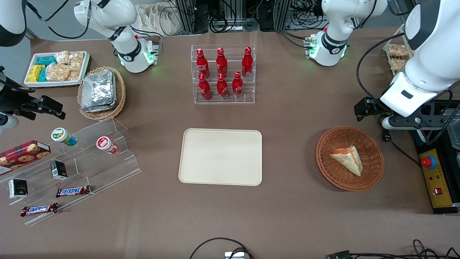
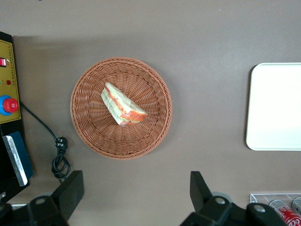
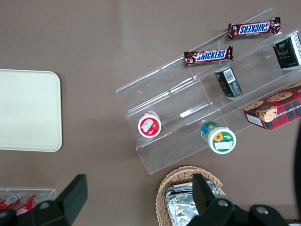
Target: Place sandwich from basket to tray
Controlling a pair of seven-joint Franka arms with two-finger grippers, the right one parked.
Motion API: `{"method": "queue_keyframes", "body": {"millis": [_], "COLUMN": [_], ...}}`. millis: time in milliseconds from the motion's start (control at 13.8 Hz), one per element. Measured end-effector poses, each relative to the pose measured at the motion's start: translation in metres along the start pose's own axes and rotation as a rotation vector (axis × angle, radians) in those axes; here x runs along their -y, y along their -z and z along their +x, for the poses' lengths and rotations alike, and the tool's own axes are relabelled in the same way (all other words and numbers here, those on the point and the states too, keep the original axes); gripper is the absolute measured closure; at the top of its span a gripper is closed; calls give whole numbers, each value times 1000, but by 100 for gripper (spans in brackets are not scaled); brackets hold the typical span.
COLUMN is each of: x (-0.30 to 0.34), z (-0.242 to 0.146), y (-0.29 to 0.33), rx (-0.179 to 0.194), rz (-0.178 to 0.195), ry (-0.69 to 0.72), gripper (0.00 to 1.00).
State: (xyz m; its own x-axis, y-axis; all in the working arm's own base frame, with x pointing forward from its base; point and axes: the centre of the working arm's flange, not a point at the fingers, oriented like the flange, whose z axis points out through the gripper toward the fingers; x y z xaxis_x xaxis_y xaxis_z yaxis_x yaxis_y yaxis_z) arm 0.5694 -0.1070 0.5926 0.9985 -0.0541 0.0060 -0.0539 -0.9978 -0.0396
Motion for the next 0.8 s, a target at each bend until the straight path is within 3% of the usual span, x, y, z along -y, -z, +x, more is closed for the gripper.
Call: {"method": "queue_keyframes", "body": {"millis": [217, 361, 506, 795], "x": [-2, 1, 11, 38], "z": [0, 8, 17, 30], "y": [-5, -14, -41, -132], "rx": [7, -30, -43, -17], "rz": [0, -3, -5, -3], "ry": [-3, 0, 20, 280], "gripper": [0, 0, 0, 1]}}
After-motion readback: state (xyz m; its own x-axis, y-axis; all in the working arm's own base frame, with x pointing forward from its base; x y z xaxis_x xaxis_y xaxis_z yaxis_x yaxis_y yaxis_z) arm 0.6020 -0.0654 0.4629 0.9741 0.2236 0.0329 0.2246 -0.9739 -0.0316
